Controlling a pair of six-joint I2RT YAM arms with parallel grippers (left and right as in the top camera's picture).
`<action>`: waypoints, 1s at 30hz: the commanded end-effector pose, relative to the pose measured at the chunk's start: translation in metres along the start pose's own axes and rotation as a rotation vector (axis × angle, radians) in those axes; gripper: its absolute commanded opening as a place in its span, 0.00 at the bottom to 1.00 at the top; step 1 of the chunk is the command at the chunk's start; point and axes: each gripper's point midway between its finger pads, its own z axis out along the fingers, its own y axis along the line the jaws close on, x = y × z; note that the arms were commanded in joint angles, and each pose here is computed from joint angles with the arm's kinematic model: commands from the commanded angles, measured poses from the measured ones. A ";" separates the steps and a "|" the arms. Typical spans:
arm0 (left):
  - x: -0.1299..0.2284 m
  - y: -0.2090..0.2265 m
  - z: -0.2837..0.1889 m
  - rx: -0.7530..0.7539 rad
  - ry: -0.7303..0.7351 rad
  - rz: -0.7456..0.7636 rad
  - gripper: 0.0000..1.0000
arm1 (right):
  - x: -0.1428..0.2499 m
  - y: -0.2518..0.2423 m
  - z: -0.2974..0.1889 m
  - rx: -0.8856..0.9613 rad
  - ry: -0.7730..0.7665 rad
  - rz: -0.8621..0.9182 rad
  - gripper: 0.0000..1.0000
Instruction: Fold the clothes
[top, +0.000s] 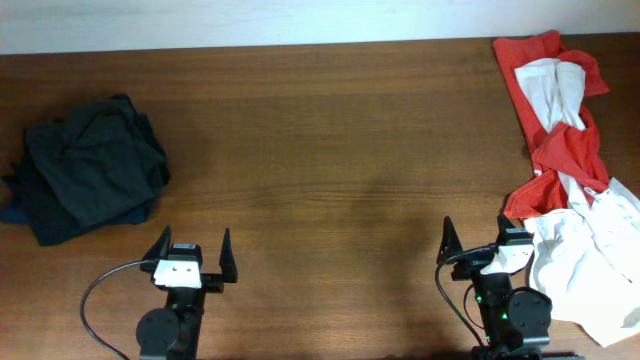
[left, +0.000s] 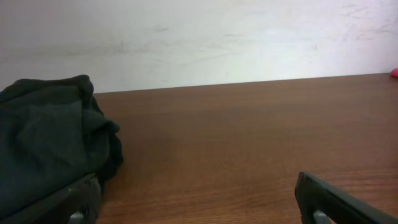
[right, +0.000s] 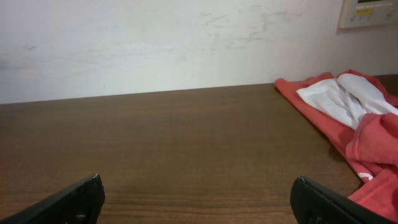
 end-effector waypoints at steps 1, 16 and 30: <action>0.002 0.001 0.000 -0.005 0.001 0.001 0.99 | 0.003 -0.003 0.000 0.011 0.008 0.005 0.99; 0.002 0.001 0.000 -0.004 0.001 0.000 0.99 | 0.003 0.000 0.000 -0.004 0.009 0.009 0.99; 0.004 -0.010 -0.002 0.058 0.093 -0.001 0.99 | -0.027 0.008 -0.012 -0.027 0.013 0.005 0.99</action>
